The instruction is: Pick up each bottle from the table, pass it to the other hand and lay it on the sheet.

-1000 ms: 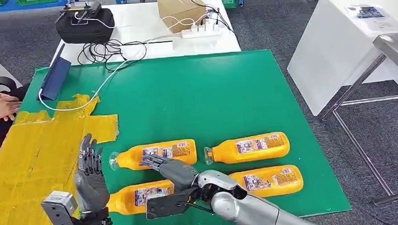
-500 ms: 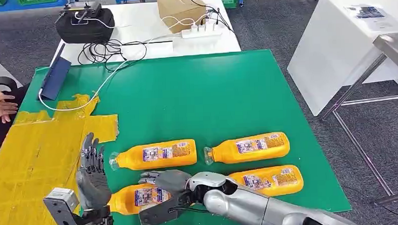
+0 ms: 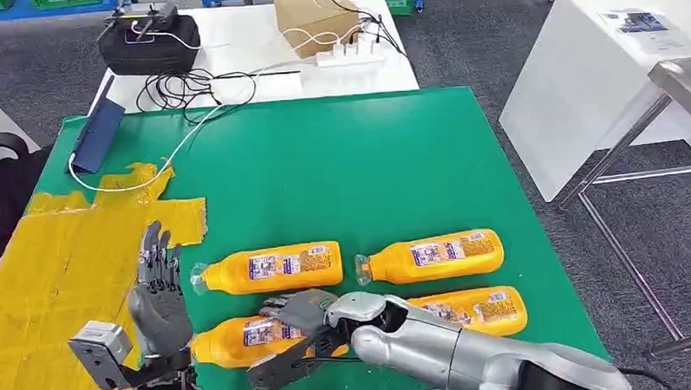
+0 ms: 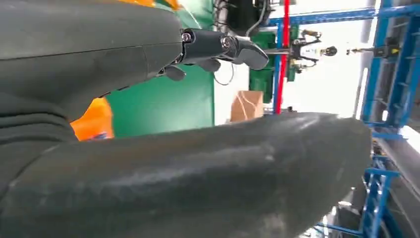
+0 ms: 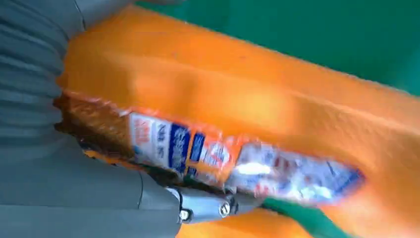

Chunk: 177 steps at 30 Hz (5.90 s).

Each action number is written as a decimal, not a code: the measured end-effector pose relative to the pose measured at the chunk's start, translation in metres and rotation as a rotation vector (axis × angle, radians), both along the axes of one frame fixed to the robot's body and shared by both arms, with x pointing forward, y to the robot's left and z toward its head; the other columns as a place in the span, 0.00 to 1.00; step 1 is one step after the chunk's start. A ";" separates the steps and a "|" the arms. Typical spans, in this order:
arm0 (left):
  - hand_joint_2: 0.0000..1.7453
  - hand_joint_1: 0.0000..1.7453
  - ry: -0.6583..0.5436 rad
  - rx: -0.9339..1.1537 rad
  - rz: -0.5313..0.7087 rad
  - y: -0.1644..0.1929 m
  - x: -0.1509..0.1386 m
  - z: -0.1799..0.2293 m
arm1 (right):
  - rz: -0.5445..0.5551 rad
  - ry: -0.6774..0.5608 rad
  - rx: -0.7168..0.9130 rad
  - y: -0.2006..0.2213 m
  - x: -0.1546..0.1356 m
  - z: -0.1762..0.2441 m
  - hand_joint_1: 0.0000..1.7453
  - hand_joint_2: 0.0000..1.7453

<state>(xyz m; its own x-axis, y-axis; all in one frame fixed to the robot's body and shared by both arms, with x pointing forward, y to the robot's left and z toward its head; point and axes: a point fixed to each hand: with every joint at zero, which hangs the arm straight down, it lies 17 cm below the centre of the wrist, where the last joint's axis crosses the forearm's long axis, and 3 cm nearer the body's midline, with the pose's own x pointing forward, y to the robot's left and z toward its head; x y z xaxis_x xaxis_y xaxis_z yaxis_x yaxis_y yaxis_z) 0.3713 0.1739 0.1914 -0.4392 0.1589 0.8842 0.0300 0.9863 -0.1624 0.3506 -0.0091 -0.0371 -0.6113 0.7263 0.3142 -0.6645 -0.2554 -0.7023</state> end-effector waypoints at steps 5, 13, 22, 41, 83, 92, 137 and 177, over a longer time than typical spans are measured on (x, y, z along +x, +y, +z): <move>0.00 0.00 -0.006 -0.048 0.001 0.004 0.004 0.005 | 0.072 -0.017 -0.081 -0.006 -0.008 -0.010 1.00 1.00; 0.00 0.00 0.013 -0.222 0.164 0.046 0.007 0.006 | 0.075 -0.039 -0.124 -0.017 -0.005 -0.019 1.00 1.00; 0.00 0.00 0.003 -0.345 0.329 0.094 0.001 0.011 | 0.063 -0.049 -0.136 -0.019 -0.003 -0.020 1.00 1.00; 1.00 0.00 0.036 -0.547 0.391 0.152 -0.038 -0.005 | -0.429 0.138 1.045 0.053 -0.032 0.137 1.00 1.00; 1.00 0.00 -0.041 -0.293 -0.267 -0.007 -0.051 0.023 | -0.280 0.249 1.126 0.070 -0.075 0.169 1.00 1.00; 1.00 0.00 -0.061 -0.309 -0.345 -0.019 -0.059 0.028 | -0.322 0.226 1.017 0.066 -0.067 0.139 1.00 1.00; 1.00 0.00 0.028 -0.155 -0.293 -0.014 -0.059 0.000 | -0.245 -0.068 0.814 0.040 -0.040 0.139 1.00 1.00; 1.00 0.94 0.028 -0.233 -0.324 -0.012 -0.063 0.001 | -0.195 -0.016 0.775 0.079 -0.043 0.127 1.00 1.00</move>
<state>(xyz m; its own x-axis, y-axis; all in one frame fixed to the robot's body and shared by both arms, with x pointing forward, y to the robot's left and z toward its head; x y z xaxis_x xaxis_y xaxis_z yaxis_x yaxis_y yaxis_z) 0.3084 0.1618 0.1928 -0.3099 0.4831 0.8189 0.3256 0.8631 -0.3859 0.3073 0.0699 0.0895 -0.5045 0.3989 0.7658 -0.6349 0.4296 -0.6421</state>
